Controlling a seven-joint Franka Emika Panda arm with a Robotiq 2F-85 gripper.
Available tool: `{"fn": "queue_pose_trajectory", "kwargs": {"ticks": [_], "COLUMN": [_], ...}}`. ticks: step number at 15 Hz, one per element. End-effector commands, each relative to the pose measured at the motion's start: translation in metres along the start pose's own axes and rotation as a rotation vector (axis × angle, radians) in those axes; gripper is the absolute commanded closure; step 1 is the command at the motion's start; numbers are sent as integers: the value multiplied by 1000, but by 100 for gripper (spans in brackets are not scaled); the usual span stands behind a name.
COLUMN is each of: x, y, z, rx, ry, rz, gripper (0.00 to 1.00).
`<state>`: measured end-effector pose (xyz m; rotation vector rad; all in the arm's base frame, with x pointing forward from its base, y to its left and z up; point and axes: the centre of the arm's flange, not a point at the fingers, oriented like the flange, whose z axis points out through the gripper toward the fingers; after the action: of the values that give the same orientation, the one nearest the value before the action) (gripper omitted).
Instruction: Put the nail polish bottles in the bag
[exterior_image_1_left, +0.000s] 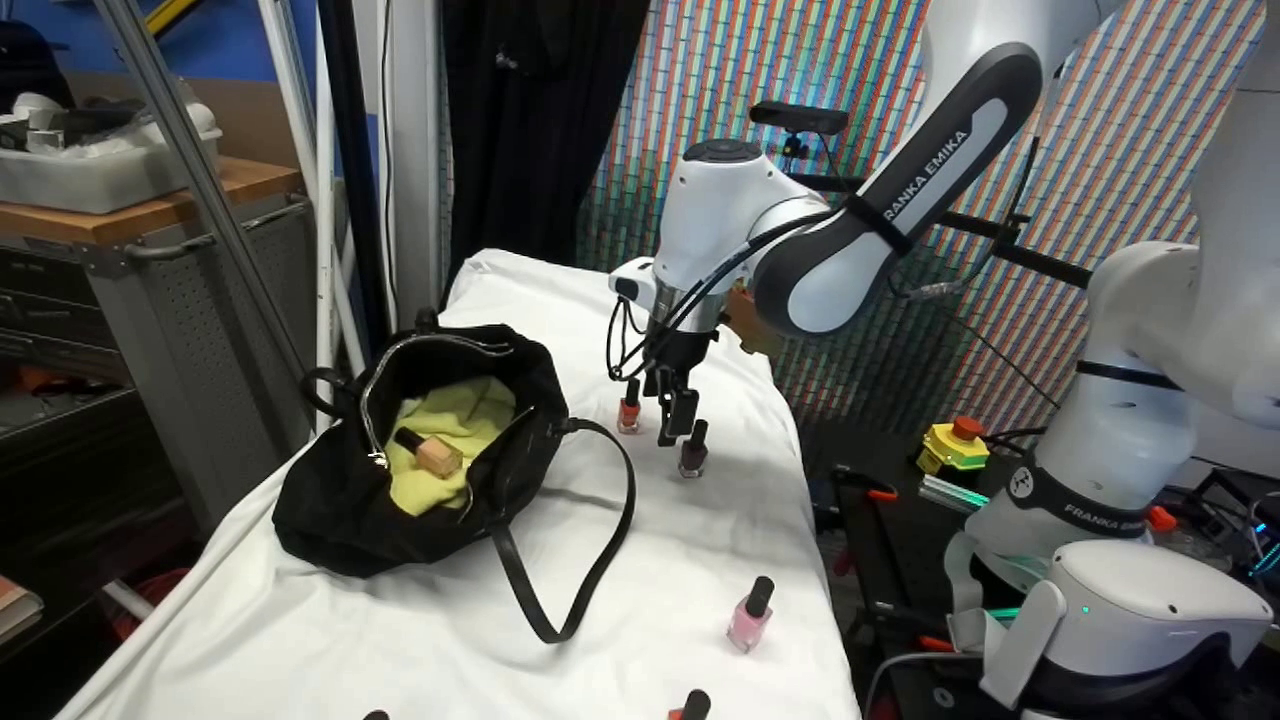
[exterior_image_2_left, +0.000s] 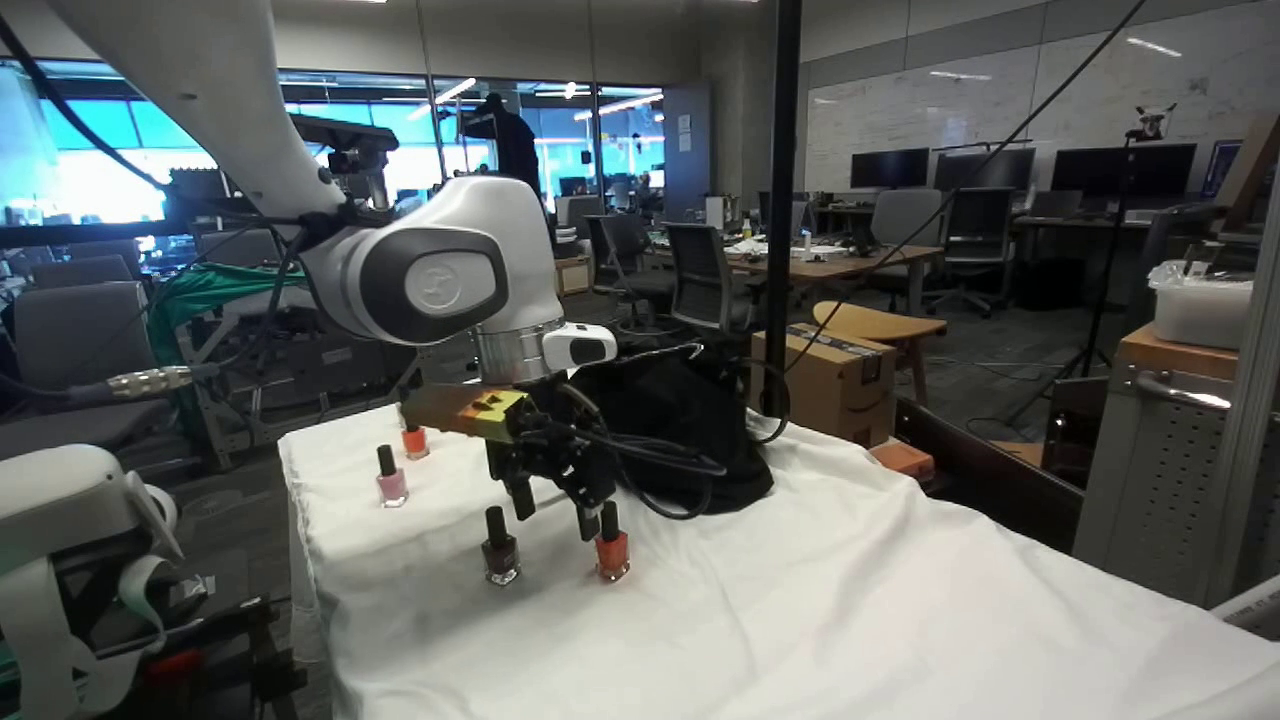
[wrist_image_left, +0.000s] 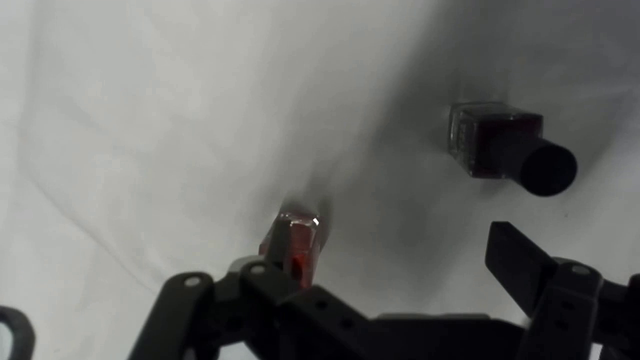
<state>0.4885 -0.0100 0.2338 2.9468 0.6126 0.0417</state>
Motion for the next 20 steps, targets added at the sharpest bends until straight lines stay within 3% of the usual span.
{"fn": "queue_pose_trajectory", "kwargs": {"ticks": [1, 20], "x": [5, 15], "y": [10, 16], "z": [8, 14], "rx": [19, 1], "ry": [11, 26], "rz": [-14, -19], "gripper": [0, 0]}}
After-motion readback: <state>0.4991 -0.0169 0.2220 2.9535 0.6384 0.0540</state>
